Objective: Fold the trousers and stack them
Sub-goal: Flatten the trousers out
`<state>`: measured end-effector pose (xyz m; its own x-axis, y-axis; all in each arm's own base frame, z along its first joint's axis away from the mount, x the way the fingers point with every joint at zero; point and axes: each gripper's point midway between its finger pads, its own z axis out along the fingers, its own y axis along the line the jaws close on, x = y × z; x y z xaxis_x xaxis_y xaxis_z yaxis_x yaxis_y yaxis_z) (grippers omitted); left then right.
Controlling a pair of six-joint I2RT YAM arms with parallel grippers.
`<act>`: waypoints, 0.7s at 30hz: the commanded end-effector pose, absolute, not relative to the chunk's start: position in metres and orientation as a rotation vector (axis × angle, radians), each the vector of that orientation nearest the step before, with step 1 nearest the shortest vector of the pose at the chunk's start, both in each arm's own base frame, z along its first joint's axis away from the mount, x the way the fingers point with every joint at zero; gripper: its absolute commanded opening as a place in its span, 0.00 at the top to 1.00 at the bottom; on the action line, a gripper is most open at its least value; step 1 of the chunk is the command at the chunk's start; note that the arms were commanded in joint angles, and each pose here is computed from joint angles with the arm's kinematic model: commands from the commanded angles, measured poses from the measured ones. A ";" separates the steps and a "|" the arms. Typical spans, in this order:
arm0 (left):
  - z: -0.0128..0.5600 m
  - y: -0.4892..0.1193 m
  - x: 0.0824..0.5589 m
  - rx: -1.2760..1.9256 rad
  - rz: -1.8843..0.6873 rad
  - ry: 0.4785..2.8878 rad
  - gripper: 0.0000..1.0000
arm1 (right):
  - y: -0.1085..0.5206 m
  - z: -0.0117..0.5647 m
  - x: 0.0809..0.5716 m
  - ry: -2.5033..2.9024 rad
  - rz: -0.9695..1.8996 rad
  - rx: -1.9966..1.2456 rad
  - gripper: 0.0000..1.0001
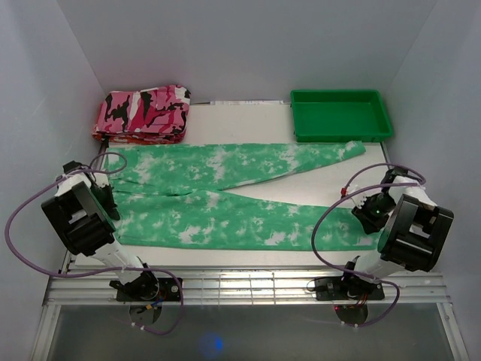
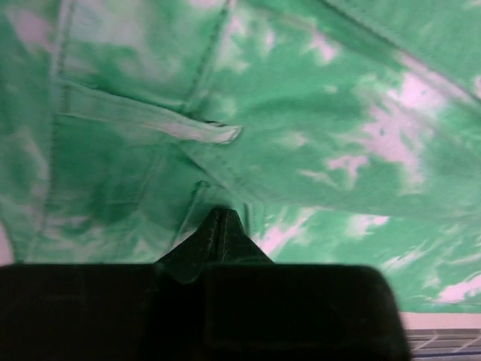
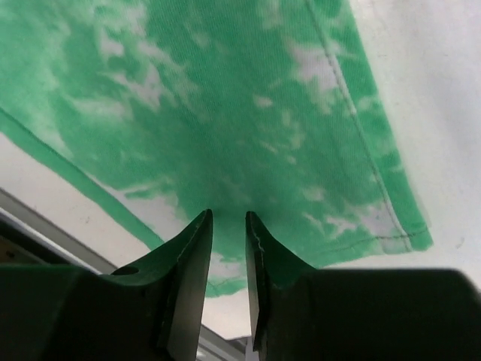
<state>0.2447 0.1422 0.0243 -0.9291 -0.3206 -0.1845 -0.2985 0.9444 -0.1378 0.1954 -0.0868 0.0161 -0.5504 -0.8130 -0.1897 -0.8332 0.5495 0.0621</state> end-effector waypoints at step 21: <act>0.101 0.078 0.389 -0.005 -0.293 2.649 0.52 | 0.039 0.093 0.527 2.197 0.298 -1.180 0.50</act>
<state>0.3825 0.0779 0.0937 -0.9009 -0.0614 -0.4296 0.0413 0.9733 -0.2258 0.5177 0.0305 0.0754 -0.4238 -0.6912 -0.5853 -0.8206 0.5666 -0.0749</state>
